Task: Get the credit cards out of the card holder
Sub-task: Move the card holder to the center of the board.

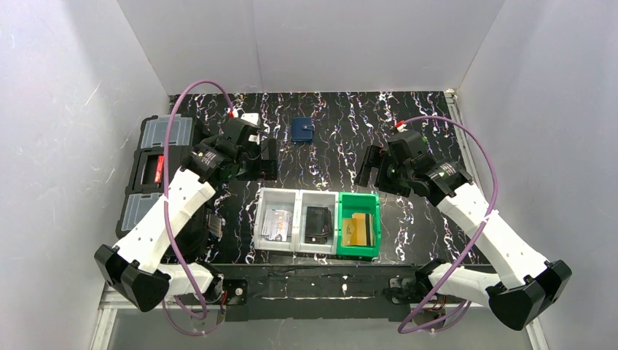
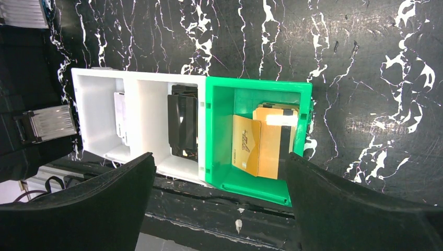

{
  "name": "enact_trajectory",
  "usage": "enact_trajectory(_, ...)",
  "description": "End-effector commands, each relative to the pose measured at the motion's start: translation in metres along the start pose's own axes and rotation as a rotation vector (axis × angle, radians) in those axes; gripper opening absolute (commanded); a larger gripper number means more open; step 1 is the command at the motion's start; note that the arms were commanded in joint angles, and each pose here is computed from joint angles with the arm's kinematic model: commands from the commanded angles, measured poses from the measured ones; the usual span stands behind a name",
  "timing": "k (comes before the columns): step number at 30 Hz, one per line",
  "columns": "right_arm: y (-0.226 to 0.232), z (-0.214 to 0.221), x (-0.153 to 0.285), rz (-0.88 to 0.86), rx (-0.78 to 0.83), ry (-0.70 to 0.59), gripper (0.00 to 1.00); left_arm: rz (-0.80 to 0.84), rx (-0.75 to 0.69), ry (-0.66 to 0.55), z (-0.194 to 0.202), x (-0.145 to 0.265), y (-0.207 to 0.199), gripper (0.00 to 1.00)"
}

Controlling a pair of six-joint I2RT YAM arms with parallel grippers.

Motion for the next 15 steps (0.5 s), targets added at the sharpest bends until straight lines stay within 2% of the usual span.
enact_trajectory(1,0.011,-0.01,0.008,-0.042,0.006,-0.047,1.0,-0.051,0.004,0.029,0.004,0.001,0.006,1.0)
enact_trajectory(8,0.009,-0.008,0.006,-0.037,0.008,-0.033,1.0,-0.073,0.002,0.104,0.018,-0.005,0.008,0.99)
enact_trajectory(15,0.008,-0.007,0.009,-0.049,0.015,-0.034,1.0,-0.046,0.04,0.149,0.047,-0.035,0.003,1.0)
Point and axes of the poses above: each gripper's point midway between its finger pads, its own x axis back along the fingers, its own y axis along the line the jaws close on, z = x × y, the point moved 7 cm from there along x, back along the fingers, and after that the axes turned 13 degrees about -x, right-handed, at the moved point
